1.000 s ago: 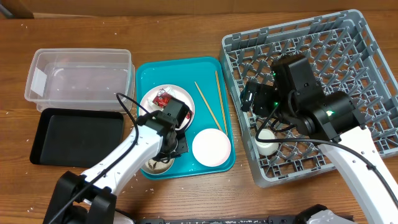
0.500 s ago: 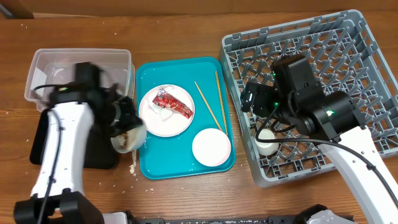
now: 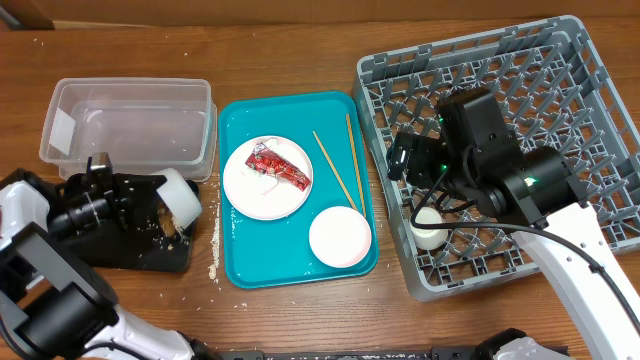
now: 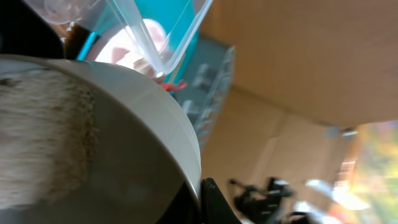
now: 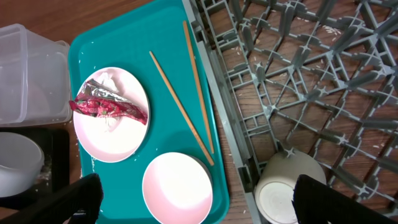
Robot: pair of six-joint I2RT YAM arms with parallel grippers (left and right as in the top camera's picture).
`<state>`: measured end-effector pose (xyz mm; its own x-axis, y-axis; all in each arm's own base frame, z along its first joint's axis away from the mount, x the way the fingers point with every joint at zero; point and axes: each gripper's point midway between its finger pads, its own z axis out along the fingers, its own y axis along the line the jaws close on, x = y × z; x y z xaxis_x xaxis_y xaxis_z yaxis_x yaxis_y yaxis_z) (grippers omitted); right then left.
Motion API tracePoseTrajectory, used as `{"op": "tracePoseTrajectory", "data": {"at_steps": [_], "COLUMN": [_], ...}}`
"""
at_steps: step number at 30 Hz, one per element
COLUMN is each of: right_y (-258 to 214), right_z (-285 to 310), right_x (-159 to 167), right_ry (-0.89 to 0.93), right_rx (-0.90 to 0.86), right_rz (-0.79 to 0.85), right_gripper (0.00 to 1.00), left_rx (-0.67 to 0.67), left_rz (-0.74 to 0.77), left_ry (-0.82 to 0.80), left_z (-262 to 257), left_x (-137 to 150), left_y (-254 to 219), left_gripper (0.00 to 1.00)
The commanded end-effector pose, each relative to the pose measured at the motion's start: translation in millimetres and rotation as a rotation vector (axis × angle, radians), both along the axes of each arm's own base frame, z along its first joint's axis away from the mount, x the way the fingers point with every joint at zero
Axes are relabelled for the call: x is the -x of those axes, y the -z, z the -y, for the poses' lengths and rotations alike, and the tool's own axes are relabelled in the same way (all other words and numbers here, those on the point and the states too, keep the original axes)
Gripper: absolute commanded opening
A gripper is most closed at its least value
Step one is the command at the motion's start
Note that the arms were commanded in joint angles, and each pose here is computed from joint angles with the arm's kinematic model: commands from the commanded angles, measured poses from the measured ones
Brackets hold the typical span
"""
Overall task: Sort waste into correct bins and load items into the dishwasher
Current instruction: 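Tip the grey bowl over the black tray to dump the food, then return the empty grey bowl to the teal tray with the left gripper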
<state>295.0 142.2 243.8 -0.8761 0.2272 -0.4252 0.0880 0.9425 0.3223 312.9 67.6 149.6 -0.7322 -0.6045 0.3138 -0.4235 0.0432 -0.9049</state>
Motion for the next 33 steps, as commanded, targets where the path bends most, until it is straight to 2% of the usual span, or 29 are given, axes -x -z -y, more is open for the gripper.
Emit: {"op": "tracePoseTrajectory", "data": {"at_steps": [1, 10, 12, 13, 14, 16, 19, 20, 21, 22, 29, 32, 33], "right_y": [-6.4, -6.4, -6.5, -6.5, -6.6, -6.6, -6.4, -6.5, -6.1, -5.8, -5.9, -6.0, -6.1], "right_z": [-0.5, -0.4, -0.4, -0.4, -0.5, -0.5, -0.4, -0.6, -0.2, -0.1, -0.2, -0.2, -0.1], "right_x": [-1.8, -1.9, -2.0, -2.0, -2.1, -2.1, -1.9, -1.9, -1.5, -1.1, -1.1, -1.3, -1.4], "right_ry": [-0.001, 0.000, 0.000, 0.000, 0.000, 0.000, -0.001, -0.001, -0.001, -0.001, -0.001, -0.001, -0.001], "right_rx": [-0.007, -0.007, -0.007, -0.007, -0.008, -0.008, -0.007, -0.008, -0.006, -0.005, -0.006, -0.006, -0.006], "right_rz": [0.015, 0.016, 0.016, 0.016, 0.017, 0.017, 0.016, 0.016, 0.013, 0.012, 0.012, 0.013, 0.013], "right_gripper": [1.00, 1.00, 1.00, 1.00, 1.00, 1.00, 1.00, 1.00, 1.00, 1.00, 1.00, 1.00, 1.00], "left_rx": [0.161, 0.227, 0.217, 0.177, 0.172, 0.233, 0.150, 0.169, 0.204, 0.208, 0.062, -0.045, -0.058], "left_rz": [0.072, 0.008, 0.067, 0.171, 0.163, -0.055, 0.223, 0.166, 0.039, 0.034, 0.153, 0.216, 0.226], "left_ry": [-0.136, -0.170, -0.177, -0.198, -0.199, -0.161, -0.185, -0.177, -0.152, -0.144, 0.023, 0.257, 0.289], "left_z": [-22.7, -26.9, -26.9, -34.4, -38.7, -26.2, -31.5, -30.4, -24.1, -20.8, 11.1, 66.8, 75.4], "left_x": [-12.8, -3.2, -4.1, -11.5, -15.3, -3.0, -14.9, -13.1, -5.5, -3.6, 5.9, 14.0, 14.8], "left_y": [-13.7, -16.7, -23.6, -26.1, -19.1, -7.3, -26.0, -21.0, -13.7, -16.3, -25.9, -37.8, -40.1], "left_gripper": [0.08, 0.06, 0.07, 0.09, 0.04, 0.04, 0.04, 0.04, 0.04, 0.04, 0.04, 0.04, 0.04]}}
